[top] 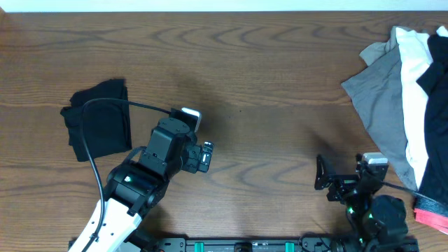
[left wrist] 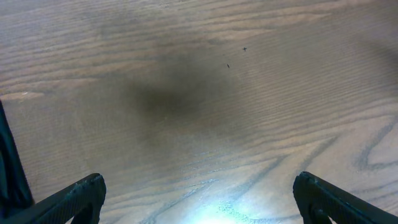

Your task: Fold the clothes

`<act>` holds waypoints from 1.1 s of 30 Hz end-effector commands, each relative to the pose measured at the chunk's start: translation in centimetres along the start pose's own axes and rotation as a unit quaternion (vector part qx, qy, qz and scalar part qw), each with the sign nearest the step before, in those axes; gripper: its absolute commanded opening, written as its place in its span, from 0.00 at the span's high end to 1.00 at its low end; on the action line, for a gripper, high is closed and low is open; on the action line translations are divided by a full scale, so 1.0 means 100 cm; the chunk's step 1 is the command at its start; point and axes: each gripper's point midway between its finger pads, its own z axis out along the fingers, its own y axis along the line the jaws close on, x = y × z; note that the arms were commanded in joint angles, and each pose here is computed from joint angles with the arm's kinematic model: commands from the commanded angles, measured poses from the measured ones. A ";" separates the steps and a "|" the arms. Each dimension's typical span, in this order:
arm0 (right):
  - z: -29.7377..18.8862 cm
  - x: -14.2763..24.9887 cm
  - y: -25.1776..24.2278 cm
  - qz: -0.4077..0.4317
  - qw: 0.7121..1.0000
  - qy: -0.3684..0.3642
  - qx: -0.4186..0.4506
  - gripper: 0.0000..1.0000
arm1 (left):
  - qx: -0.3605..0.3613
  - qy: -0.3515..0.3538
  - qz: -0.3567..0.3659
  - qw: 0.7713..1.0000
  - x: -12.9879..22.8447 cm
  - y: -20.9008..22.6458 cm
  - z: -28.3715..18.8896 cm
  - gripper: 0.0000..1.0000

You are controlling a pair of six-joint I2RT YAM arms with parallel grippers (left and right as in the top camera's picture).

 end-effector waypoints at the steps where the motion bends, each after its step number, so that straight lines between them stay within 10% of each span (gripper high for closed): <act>1: 0.008 0.000 0.000 -0.004 1.000 -0.028 -0.008 0.01 | -0.001 0.000 -0.004 1.000 0.000 0.000 0.000 0.02; 12: 0.027 -0.025 0.007 -0.021 0.984 -0.171 -0.045 0.01 | -0.001 0.000 -0.004 1.000 0.000 0.000 0.000 0.02; 33: 0.037 0.008 0.003 -0.037 0.993 -0.104 -0.038 0.01 | -0.001 0.000 -0.004 1.000 0.000 0.000 0.000 0.02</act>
